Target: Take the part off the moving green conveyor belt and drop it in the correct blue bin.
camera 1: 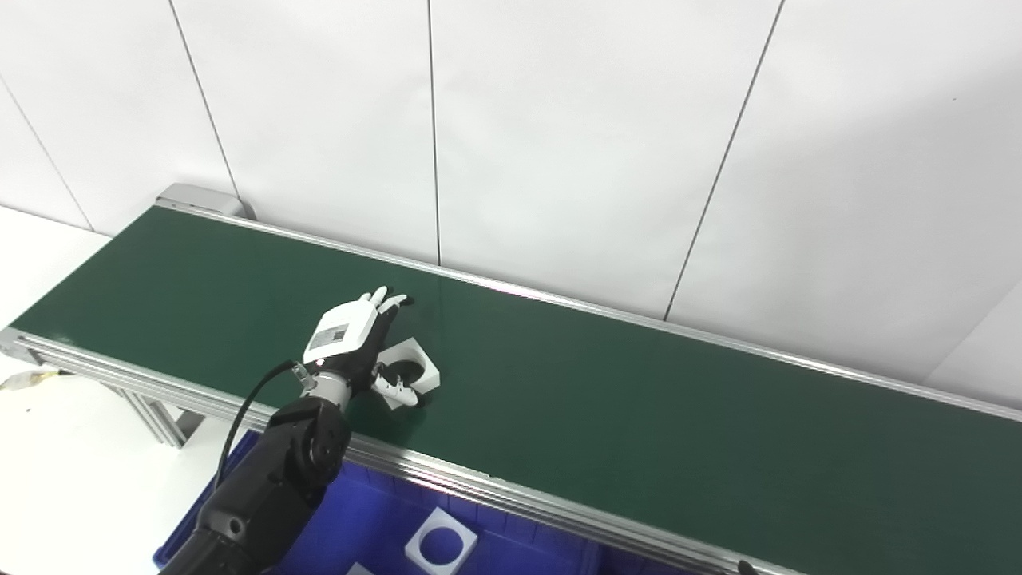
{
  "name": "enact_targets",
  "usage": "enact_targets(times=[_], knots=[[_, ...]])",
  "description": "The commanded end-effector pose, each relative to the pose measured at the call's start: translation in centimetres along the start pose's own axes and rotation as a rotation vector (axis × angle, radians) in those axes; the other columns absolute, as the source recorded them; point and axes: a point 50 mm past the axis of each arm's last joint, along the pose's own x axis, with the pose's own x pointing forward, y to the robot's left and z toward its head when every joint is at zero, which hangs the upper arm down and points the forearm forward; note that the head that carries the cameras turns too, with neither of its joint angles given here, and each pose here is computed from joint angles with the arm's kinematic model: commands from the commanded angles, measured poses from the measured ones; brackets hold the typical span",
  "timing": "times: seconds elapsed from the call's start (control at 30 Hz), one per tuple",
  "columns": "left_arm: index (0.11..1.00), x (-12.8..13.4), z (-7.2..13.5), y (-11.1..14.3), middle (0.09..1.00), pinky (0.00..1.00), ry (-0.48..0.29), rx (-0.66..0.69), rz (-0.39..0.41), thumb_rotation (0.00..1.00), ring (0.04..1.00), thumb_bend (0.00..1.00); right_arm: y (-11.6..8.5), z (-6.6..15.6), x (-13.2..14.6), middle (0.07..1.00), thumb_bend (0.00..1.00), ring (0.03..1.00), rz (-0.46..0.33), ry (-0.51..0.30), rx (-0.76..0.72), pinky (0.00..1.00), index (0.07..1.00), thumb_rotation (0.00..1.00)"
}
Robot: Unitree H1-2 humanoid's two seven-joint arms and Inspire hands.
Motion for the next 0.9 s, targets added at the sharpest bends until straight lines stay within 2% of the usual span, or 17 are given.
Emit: enact_targets(times=[0.0,0.1,0.23,0.27,0.3,0.33,0.37,0.4,0.43,0.6,0.63,0.7,0.87], knots=[[0.865,0.7,0.4,1.9,0.981,0.88,-0.011,0.046,0.044,0.04,0.965,0.77,-0.1,1.1,0.2,0.914,0.71,0.875,-0.017,-0.087,0.006,0.84,0.984,0.24],[0.866,0.6,0.6,1.7,0.974,0.88,0.0,0.054,-0.003,0.09,0.964,0.76,-0.1,1.2,0.2,0.914,0.7,0.873,-0.019,-0.091,0.0,0.84,0.987,0.26],[0.858,0.3,1.0,1.1,0.95,0.83,0.005,0.017,-0.05,0.05,0.917,0.76,-0.1,1.3,0.1,0.918,0.7,0.879,-0.023,-0.092,0.004,0.84,0.992,0.27],[0.806,0.3,1.1,1.0,0.859,0.66,-0.001,-0.009,-0.052,0.02,0.772,0.73,-0.1,1.3,0.1,0.919,0.7,0.88,-0.025,-0.092,0.006,0.85,0.991,0.28],[0.789,0.2,1.2,0.8,0.827,0.6,-0.013,-0.038,-0.049,0.01,0.723,0.72,-0.1,1.3,0.1,0.92,0.7,0.881,-0.027,-0.091,0.008,0.85,0.991,0.28],[0.731,0.1,1.3,0.5,0.73,0.49,-0.02,-0.062,-0.053,0.0,0.616,0.69,-0.1,1.3,0.1,0.922,0.7,0.88,-0.027,-0.092,0.01,0.85,0.991,0.28],[0.61,0.1,1.5,0.2,0.557,0.4,-0.02,-0.08,-0.053,0.0,0.508,0.59,-0.1,1.3,0.1,0.924,0.7,0.882,-0.028,-0.092,0.01,0.85,0.993,0.29],[0.561,0.0,1.7,-0.1,0.498,0.33,-0.021,-0.093,-0.051,0.0,0.427,0.55,-0.1,1.3,0.1,0.923,0.7,0.88,-0.029,-0.093,0.01,0.84,0.992,0.29],[0.513,-0.1,1.8,-0.3,0.483,0.26,-0.023,-0.1,-0.048,0.0,0.347,0.53,-0.1,1.3,0.1,0.919,0.71,0.877,-0.032,-0.092,0.011,0.84,0.989,0.29],[0.489,-0.2,2.1,-1.0,0.475,0.2,-0.06,-0.106,-0.041,0.0,0.287,0.52,-0.1,1.4,0.1,0.918,0.71,0.876,-0.035,-0.096,0.009,0.84,0.991,0.3],[0.505,-0.1,2.1,-1.0,0.434,0.22,-0.065,-0.103,-0.043,0.0,0.313,0.52,-0.1,1.4,0.1,0.916,0.71,0.875,-0.036,-0.096,0.011,0.84,0.989,0.3],[0.513,-0.1,2.1,-1.0,0.414,0.23,-0.069,-0.102,-0.045,0.0,0.33,0.51,0.0,1.4,0.1,0.911,0.72,0.87,-0.039,-0.096,0.011,0.84,0.986,0.31],[0.512,-0.4,2.0,-0.5,0.397,0.21,-0.058,-0.145,-0.041,0.0,0.3,0.51,0.0,1.4,0.2,0.902,0.72,0.859,-0.038,-0.099,0.002,0.83,0.98,0.32]])
